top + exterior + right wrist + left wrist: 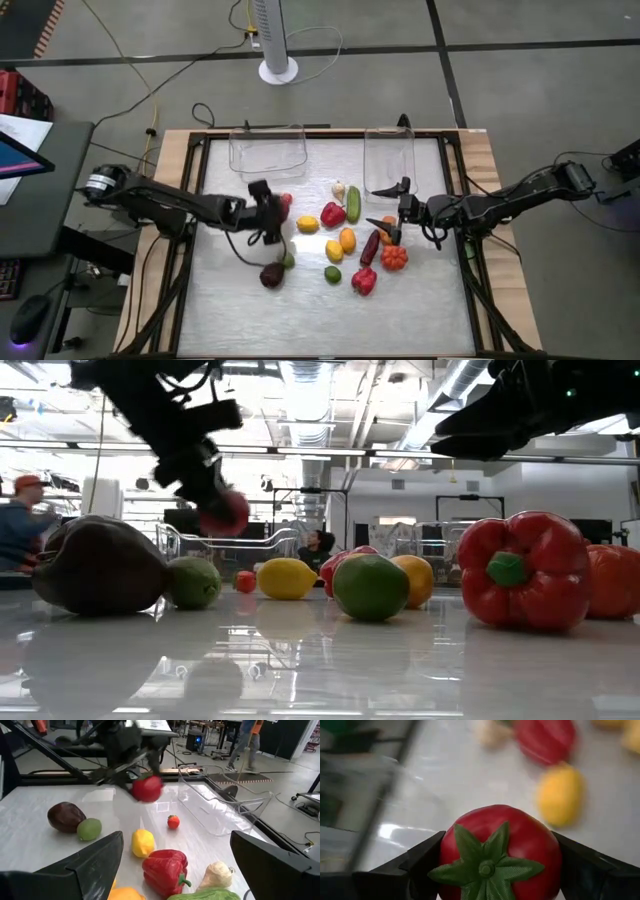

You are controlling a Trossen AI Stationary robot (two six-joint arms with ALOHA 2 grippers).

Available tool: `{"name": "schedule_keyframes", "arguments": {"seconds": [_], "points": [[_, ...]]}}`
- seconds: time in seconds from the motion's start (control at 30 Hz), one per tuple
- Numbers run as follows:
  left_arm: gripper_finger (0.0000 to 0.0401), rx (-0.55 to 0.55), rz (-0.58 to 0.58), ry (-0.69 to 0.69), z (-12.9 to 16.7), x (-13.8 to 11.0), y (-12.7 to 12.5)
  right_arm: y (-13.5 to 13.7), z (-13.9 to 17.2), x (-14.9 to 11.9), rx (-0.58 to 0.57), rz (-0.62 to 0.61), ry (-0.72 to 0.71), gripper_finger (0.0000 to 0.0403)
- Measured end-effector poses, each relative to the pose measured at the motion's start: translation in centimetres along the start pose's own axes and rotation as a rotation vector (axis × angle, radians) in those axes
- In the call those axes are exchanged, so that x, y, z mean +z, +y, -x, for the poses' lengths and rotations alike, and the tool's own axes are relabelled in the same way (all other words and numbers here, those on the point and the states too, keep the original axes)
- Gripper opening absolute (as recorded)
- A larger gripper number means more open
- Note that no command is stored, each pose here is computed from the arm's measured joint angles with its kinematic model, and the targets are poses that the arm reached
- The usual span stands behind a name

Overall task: Sort produce into baskets
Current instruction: Put the red tomato into the left transparent bin

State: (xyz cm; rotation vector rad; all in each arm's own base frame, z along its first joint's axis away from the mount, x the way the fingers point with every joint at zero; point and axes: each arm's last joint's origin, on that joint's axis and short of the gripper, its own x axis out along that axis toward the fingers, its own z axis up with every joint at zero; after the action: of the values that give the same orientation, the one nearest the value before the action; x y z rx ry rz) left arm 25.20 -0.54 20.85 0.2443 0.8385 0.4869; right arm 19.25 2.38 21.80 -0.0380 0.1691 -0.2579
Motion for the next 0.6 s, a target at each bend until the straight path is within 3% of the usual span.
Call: {"name": "schedule_keyframes", "arguments": {"seconds": [0.17, 0.27, 0.43, 0.6], "points": [[0.0296, 0.142, 0.114, -0.1, -0.2, 1.4, 5.2, 0.0, 0.0, 0.0, 0.0, 0.0, 0.0, 0.0393], [0.0296, 0.169, 0.209, -0.142, -0.8, 1.6, 8.3, -0.1, 0.0, 0.0, -0.006, 0.014, 0.001, 0.0393], [0.0297, 0.18, 0.311, -0.06, -3.3, -0.1, 12.8, -0.5, -0.2, -0.1, -0.019, 0.016, 0.009, 0.0393], [0.0316, 0.214, 0.36, -0.019, -4.9, -1.4, 15.1, -0.7, -0.3, -0.1, -0.018, 0.022, 0.015, 0.0393]]}}
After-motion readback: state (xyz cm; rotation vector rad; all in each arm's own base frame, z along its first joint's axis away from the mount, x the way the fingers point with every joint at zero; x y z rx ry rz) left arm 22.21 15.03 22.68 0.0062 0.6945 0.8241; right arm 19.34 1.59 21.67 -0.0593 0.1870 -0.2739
